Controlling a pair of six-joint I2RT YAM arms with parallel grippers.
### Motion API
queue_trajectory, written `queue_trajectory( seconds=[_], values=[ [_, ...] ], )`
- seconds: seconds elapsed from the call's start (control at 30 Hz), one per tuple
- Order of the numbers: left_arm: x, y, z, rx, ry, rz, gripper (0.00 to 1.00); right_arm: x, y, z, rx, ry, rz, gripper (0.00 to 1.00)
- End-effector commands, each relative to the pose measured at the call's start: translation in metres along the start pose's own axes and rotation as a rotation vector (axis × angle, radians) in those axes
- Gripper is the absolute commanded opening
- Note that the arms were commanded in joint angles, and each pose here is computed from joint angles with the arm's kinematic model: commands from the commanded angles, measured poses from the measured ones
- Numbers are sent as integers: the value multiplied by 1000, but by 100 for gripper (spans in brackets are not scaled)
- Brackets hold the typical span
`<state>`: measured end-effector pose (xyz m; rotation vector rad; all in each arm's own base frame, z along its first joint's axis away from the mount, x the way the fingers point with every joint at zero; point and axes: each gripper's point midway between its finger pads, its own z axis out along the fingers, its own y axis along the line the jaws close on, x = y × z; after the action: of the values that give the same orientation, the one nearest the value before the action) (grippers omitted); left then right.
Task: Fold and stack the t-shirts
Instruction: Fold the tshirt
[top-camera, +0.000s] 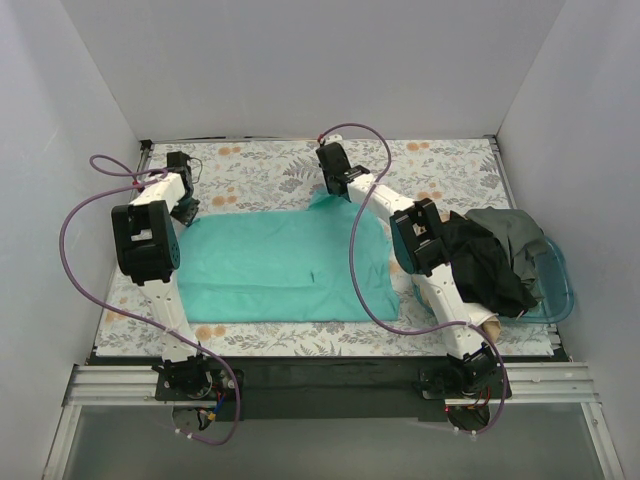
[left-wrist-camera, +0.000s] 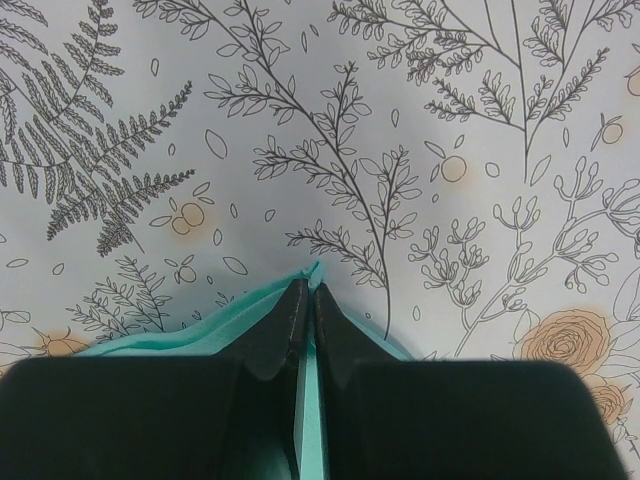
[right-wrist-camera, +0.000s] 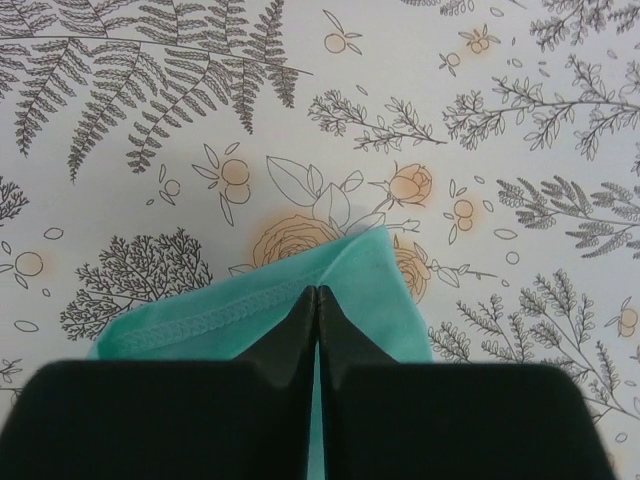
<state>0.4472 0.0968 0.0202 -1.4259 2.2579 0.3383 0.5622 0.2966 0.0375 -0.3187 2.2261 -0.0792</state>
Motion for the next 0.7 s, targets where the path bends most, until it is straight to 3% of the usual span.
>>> queue_trajectory(
  seconds=[0.0, 0.3, 0.33, 0.4, 0.67],
  values=[
    [9, 16, -8, -31, 37, 24, 0, -10, 6, -4, -15, -24, 23, 1],
    [-4, 18, -33, 6, -1, -13, 0, -62, 2, -55, 7, -169, 42, 1],
    [-6, 19, -36, 10, -7, -17, 0, -45, 4, -57, 13, -146, 21, 1],
    [-7, 23, -41, 8, -14, -21, 0, -61, -1, -77, 31, -207, 46, 1],
    [-5, 33, -56, 30, -20, -50, 0, -35, -9, -113, 54, -214, 72, 1]
  ],
)
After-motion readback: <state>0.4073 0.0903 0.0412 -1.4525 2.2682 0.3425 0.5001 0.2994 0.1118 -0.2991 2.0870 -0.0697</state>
